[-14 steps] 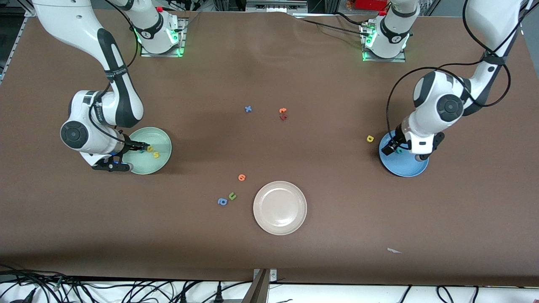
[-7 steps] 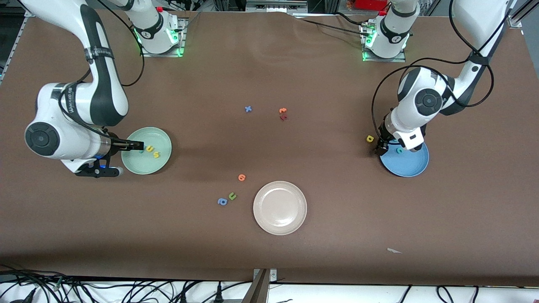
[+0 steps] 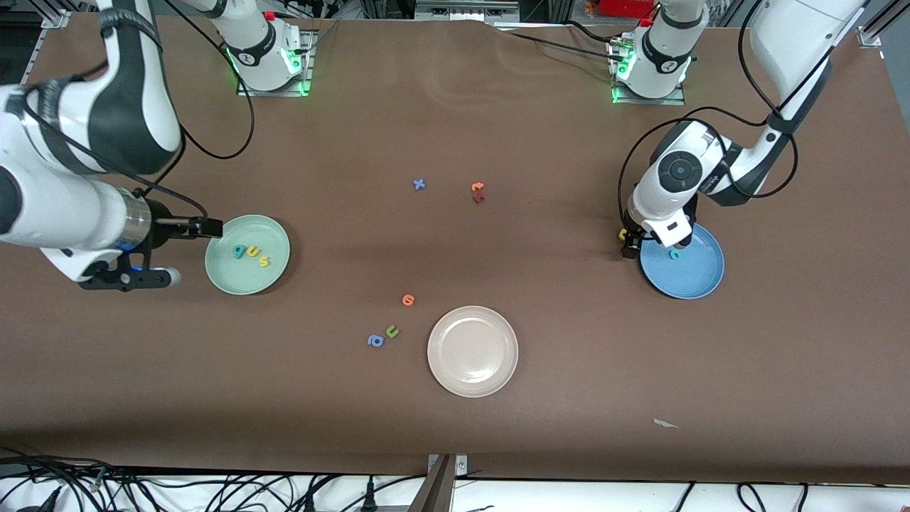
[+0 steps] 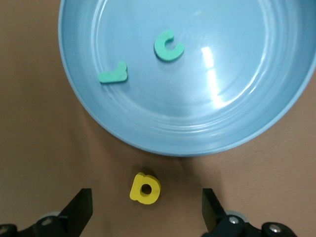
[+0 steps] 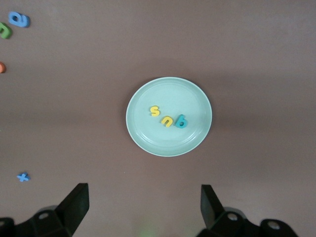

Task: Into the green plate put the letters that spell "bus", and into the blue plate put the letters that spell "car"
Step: 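Return the right arm to rest while the left gripper reaches the yellow a, then close the left gripper around the yellow a beside the blue plate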

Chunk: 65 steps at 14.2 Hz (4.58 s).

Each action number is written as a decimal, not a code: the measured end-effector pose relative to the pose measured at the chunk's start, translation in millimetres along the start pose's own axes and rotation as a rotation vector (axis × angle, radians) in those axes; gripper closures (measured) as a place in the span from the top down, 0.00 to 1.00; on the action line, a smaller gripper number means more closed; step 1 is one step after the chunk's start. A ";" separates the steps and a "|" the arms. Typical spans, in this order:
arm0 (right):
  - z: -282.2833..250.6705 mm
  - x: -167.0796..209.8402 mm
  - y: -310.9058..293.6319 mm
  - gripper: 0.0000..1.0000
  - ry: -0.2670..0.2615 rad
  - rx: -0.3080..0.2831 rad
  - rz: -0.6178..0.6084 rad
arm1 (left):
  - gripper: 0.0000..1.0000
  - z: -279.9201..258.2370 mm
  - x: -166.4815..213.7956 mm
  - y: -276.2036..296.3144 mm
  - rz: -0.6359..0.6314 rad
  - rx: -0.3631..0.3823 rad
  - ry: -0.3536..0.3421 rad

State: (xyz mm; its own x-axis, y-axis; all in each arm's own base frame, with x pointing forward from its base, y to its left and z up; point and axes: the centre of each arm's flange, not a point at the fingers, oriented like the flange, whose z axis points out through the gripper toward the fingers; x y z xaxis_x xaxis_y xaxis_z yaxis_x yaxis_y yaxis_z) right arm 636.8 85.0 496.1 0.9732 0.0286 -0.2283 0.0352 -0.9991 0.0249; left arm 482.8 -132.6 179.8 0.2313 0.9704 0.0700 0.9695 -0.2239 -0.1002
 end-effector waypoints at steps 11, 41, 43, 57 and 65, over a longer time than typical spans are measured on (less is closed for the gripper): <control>-11.1 -59.9 14.5 1.00 0.079 0.028 0.094 | 0.90 16.4 -2.0 -2.3 0.010 0.012 0.001; -65.7 -108.6 96.7 1.00 0.174 0.036 0.058 | 0.03 -45.0 12.1 57.1 -0.038 -0.171 -0.060; -65.6 -108.2 96.1 1.00 0.175 0.036 0.057 | 0.01 -51.8 24.4 57.3 -0.038 -0.164 -0.061; -65.6 -107.9 94.9 1.00 0.173 0.031 0.054 | 0.50 -21.7 16.3 33.9 -0.005 -0.071 -0.080; -65.4 -107.9 94.8 1.00 0.173 0.031 0.053 | 0.51 -5.7 3.9 29.5 -0.006 -0.038 -0.109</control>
State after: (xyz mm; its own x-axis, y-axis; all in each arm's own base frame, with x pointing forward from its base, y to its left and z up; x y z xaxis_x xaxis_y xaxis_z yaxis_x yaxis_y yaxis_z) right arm 550.0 -10.7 586.8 0.9981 -0.0217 -0.0570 -0.0217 -0.9998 0.0015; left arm 512.8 -136.0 182.8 0.2173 0.9754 -0.0376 0.9736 -0.2193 -0.0626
